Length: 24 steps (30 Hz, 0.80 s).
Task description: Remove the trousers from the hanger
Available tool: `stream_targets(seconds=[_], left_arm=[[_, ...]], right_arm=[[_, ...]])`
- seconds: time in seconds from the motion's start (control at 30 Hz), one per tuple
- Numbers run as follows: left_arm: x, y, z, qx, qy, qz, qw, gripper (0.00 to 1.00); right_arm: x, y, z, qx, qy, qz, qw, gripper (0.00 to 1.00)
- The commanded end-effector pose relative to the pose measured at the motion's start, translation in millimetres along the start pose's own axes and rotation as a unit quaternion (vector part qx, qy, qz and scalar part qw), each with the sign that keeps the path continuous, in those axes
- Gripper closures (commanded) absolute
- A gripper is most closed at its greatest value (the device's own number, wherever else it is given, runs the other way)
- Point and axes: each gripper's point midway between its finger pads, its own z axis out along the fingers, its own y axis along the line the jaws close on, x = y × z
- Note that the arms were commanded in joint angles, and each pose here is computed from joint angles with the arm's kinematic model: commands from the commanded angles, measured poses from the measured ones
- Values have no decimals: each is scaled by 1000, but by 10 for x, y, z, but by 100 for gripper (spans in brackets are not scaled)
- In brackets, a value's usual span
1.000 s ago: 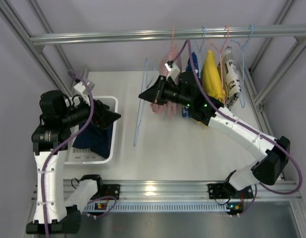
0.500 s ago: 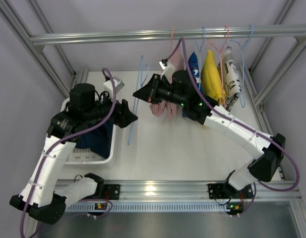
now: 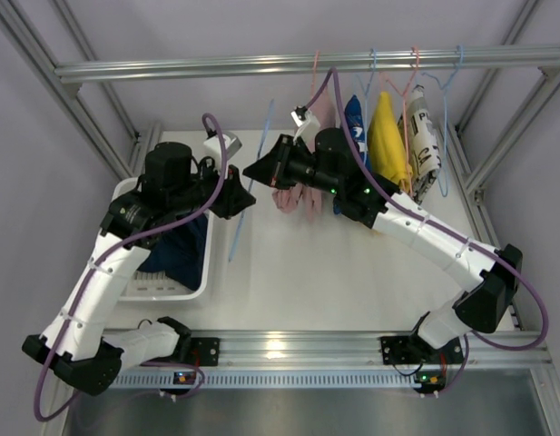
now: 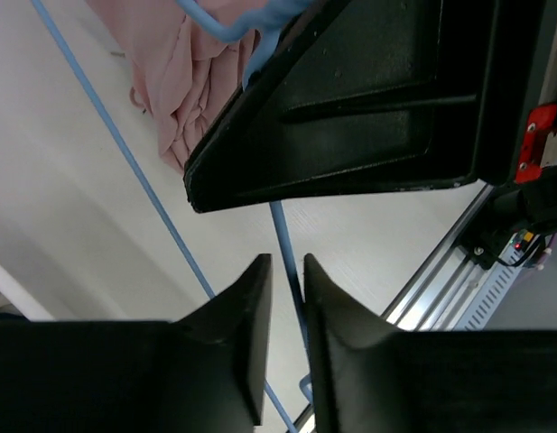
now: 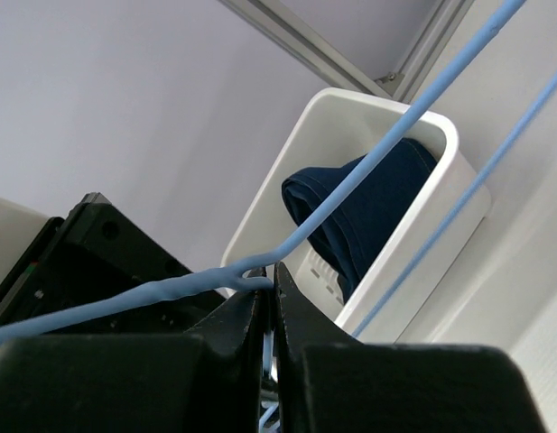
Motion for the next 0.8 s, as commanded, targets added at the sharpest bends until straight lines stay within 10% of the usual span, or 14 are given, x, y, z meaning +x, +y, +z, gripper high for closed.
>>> stream_targets(seconds=[0.0, 0.1, 0.27, 0.4, 0.5, 0.77], left_arm=[[-316, -9, -26, -9, -50, 11, 999, 80], [-382, -60, -67, -2, -69, 5, 998, 100], [-376, -87, -110, -1, -80, -17, 997, 100], [-358, -53, -174, -16, -89, -23, 996, 100], [-347, 7, -249, -29, -99, -28, 994, 100], [-249, 65, -370, -27, -105, -48, 993, 100]], right_arm=[[-137, 415, -106, -55, -17, -17, 998, 100], [-145, 426, -134, -57, -19, -22, 998, 100], [-172, 450, -188, -60, -24, -32, 997, 92], [-269, 496, -284, -66, -36, -40, 996, 28], [-337, 498, -383, -61, -48, -48, 996, 2], [-429, 631, -727, -80, -72, -108, 988, 1]])
